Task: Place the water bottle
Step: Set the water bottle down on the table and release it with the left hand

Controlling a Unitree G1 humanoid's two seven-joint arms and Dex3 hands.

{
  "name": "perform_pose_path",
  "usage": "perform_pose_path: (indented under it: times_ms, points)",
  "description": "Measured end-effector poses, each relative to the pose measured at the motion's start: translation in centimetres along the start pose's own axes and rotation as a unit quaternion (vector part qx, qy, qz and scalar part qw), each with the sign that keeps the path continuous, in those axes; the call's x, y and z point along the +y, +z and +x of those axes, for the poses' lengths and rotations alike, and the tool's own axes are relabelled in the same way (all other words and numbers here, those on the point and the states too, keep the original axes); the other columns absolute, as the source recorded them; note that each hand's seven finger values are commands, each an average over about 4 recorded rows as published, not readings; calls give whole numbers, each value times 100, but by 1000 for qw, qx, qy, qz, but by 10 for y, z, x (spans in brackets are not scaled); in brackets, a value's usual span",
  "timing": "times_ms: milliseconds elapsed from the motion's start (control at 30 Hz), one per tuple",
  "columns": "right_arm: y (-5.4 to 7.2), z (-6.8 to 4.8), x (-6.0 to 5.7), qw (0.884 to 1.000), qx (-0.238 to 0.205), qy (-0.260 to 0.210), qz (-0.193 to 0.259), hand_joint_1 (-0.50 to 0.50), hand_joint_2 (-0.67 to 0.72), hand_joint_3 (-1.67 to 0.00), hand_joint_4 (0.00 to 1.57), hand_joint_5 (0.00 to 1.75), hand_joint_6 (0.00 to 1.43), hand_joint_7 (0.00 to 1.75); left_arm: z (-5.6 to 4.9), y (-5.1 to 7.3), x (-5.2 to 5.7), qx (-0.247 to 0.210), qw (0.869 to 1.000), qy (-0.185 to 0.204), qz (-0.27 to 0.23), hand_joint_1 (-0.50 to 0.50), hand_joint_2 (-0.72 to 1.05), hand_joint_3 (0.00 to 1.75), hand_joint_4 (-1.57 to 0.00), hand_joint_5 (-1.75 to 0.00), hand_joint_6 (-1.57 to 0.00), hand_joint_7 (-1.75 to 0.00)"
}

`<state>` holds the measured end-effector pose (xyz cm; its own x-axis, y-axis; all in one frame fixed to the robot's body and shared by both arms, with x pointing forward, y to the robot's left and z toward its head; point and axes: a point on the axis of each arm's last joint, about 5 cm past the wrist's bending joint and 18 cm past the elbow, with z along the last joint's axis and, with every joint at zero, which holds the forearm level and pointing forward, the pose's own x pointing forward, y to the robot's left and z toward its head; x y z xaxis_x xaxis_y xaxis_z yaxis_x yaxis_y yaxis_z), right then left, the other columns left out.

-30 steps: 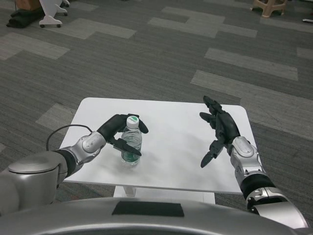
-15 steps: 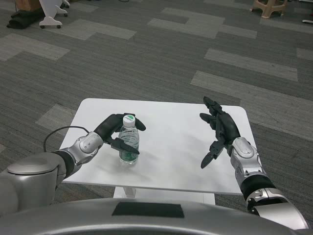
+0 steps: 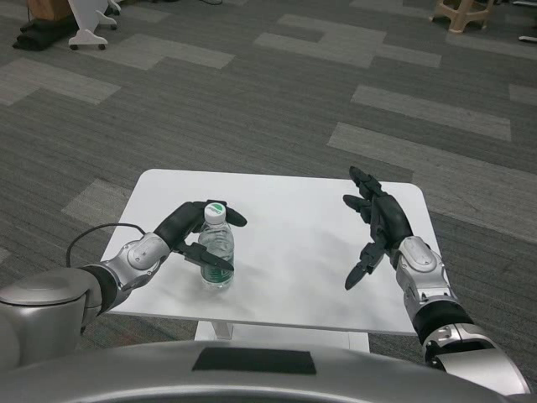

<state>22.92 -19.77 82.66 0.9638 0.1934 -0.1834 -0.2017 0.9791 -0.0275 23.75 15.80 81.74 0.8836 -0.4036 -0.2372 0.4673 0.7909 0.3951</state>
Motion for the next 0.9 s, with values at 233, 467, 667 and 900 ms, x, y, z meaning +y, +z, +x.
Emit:
perform_pose_path:
  times_ms: [233, 467, 667, 900]
  points:
    - [0, 0, 0, 1000, 0, 0, 0, -11, 66, -14, 0, 68, 0, 0, -1, -1, 0, 3, 1000, 1, -7, 50, 105, 9, -32, -103, -82, -17]
    - [0, 0, 0, 1000, 0, 0, 0, -12, 66, -16, 0, 68, 0, 0, -2, -2, -1, 6, 1000, 2, -14, 50, 105, 9, -26, -92, -65, -10]
    - [0, 0, 0, 1000, 0, -1, 0, -12, 66, -16, 0, 68, 0, 0, -2, -3, -2, 7, 1000, -7, -16, 50, 105, 9, -18, -87, -54, -7]
    - [0, 0, -1, 1000, 0, -1, 0, -12, 66, -14, 0, 68, 0, 0, -4, -3, -5, 7, 999, -21, -29, 50, 103, 9, -6, -72, -35, -7]
